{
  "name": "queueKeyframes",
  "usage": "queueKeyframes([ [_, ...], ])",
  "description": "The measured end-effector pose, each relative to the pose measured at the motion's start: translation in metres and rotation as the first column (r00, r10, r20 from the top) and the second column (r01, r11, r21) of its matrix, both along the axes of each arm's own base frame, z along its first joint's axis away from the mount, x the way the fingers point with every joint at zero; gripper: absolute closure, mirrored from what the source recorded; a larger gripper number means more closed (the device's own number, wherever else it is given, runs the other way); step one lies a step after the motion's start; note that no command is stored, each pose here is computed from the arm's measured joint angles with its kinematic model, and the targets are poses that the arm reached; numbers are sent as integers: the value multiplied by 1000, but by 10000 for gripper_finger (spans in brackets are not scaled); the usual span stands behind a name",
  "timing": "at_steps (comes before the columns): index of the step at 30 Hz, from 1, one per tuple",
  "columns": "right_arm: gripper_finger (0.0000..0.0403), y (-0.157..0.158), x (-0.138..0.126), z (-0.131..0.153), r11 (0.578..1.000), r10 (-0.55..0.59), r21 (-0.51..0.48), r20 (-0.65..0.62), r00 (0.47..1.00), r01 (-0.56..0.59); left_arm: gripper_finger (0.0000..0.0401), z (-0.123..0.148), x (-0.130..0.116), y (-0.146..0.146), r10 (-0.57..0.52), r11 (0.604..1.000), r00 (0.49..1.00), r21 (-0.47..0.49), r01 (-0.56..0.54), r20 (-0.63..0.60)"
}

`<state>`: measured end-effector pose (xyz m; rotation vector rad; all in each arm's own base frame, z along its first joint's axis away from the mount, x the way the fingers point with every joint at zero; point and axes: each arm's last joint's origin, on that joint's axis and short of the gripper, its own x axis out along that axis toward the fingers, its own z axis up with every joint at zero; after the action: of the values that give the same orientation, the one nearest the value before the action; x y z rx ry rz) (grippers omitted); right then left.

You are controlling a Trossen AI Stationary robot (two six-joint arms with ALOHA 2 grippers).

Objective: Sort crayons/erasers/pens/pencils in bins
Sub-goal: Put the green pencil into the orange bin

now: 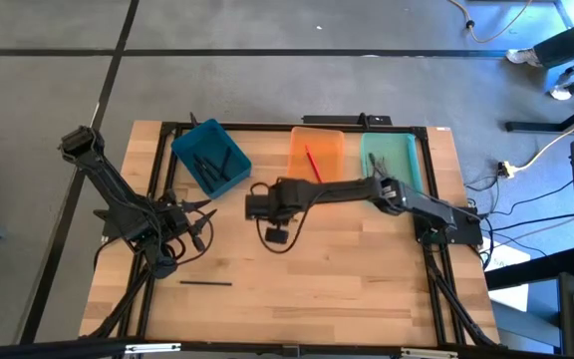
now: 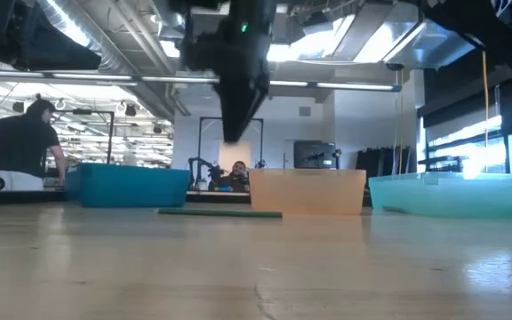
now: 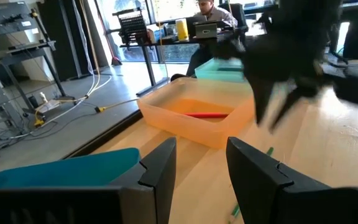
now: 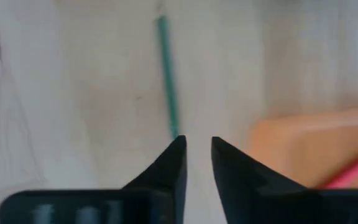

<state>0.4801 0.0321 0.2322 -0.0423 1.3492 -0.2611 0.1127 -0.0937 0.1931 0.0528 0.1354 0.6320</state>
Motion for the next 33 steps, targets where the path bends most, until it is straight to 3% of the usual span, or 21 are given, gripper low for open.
queueKeyframes([
  [4,287,4,6,-29,996,17,83,-75,997,-11,266,0,0,0,0,1000,1000,6,0,-5],
  [15,263,-7,14,-83,995,74,75,-211,975,-59,266,0,0,0,-1,1000,1000,-1,1,-4],
  [27,266,-19,13,-87,993,98,85,-246,964,-79,266,0,0,0,-1,1000,1000,2,1,-6],
  [33,308,-26,13,-89,982,78,184,-239,968,-33,266,0,0,0,-1,1000,1000,2,1,-6],
])
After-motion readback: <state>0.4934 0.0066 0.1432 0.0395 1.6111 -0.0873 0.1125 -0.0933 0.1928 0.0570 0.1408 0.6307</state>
